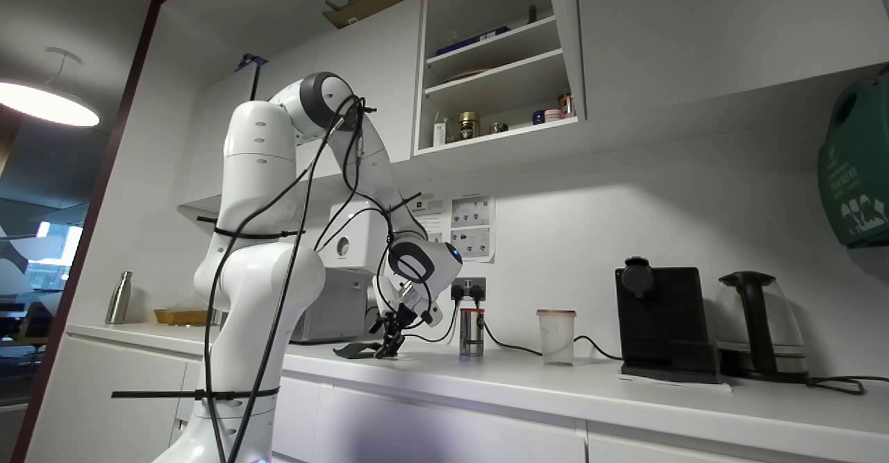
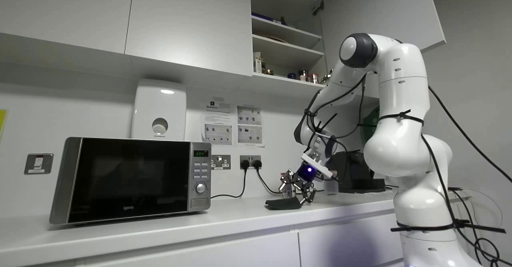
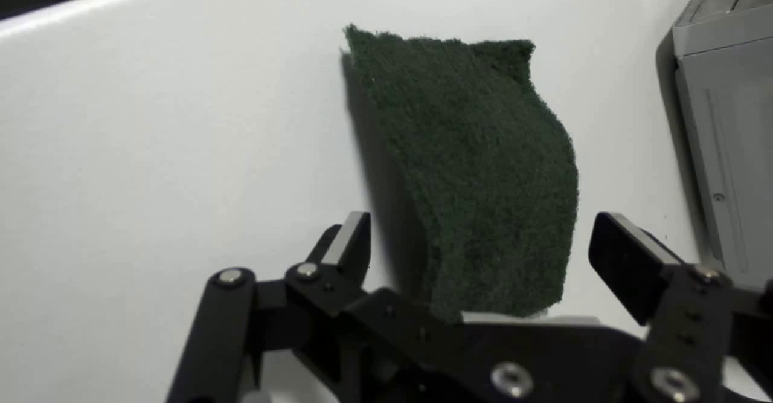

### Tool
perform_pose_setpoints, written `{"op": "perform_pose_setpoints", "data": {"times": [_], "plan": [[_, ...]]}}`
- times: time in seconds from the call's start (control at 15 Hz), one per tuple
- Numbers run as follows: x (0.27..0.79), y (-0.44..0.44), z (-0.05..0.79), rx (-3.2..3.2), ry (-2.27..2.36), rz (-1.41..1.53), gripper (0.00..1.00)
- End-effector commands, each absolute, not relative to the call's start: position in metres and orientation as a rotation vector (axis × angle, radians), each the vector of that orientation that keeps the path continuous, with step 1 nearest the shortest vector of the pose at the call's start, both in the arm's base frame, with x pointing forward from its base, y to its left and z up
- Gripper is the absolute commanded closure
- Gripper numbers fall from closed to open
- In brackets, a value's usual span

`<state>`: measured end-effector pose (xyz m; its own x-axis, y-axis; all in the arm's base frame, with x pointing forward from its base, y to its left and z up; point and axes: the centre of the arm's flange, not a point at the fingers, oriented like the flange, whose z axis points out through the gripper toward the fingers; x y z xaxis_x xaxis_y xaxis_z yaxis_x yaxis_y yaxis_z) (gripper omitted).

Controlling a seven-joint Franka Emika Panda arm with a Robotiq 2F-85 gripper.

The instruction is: Wipe the countertop with the cloth

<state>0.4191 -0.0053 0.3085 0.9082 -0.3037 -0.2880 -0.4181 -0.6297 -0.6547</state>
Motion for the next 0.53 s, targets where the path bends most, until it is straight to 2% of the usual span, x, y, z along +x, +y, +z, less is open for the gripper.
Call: {"op": "perform_pose_setpoints", "data": {"times": [0.0,0.13,0.2,0.27,0.47], "plan": [[0.4393,0.0002,0.3100,-2.282,0.482,0.172,0.00],[0.4413,0.0010,0.3121,-2.279,0.478,0.167,0.00],[0.4407,0.0003,0.3109,-2.272,0.482,0.176,0.25],[0.4408,-0.0003,0.3094,-2.271,0.490,0.179,0.26],[0.4389,-0.0048,0.3034,-2.239,0.526,0.198,0.51]]}}
